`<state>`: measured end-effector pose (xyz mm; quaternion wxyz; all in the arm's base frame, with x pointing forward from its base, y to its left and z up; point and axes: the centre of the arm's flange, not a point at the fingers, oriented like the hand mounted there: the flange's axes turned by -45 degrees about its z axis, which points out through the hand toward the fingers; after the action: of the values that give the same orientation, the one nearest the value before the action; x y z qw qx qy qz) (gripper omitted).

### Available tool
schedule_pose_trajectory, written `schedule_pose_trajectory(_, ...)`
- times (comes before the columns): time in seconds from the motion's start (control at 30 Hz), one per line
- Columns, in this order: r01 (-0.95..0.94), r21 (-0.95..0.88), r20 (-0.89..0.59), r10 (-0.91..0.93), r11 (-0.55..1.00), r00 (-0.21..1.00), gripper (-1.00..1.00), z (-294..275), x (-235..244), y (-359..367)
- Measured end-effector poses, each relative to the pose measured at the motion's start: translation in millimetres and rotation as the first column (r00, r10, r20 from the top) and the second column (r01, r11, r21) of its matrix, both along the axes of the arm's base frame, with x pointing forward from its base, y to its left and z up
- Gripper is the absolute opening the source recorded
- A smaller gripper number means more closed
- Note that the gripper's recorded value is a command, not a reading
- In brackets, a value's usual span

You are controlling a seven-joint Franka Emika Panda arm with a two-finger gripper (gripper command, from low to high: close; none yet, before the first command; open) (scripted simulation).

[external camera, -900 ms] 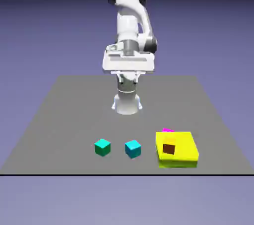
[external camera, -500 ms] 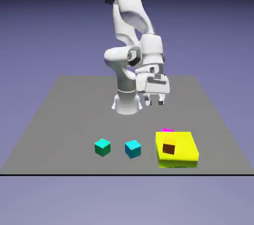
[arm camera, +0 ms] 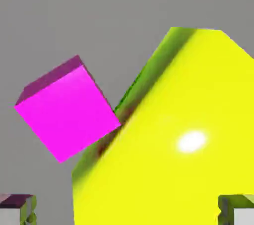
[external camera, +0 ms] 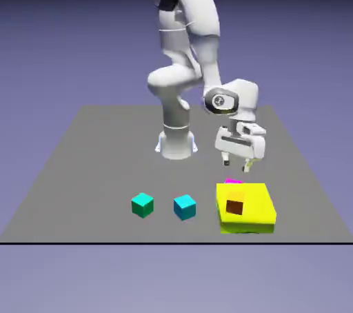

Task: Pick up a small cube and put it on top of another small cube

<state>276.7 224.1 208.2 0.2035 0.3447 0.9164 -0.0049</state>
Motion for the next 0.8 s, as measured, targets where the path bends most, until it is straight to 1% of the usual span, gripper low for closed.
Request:
schedule_pose_trajectory(0.1, -0.232, -0.126, -0.032, 0.230, 0.965, 0.973, 0.00, -23, -21, 5)
schedule_pose_trajectory(0.13, -0.259, -0.140, -0.037, 0.256, 0.956, 0.966, 0.00, -25, -23, 5)
schedule_pose_trajectory(0.4, -0.250, -0.110, -0.052, 0.246, 0.962, 0.968, 0.00, -65, -17, 5)
schedule_pose_trajectory(0.63, -0.254, -0.138, -0.038, 0.251, 0.957, 0.967, 0.00, -90, -3, -5)
schedule_pose_trajectory(0.67, -0.254, -0.139, -0.036, 0.251, 0.957, 0.967, -1.00, -90, -2, -5)
schedule_pose_trajectory(0.8, -0.251, -0.126, -0.045, 0.248, 0.960, 0.968, -1.00, -86, -8, -2)
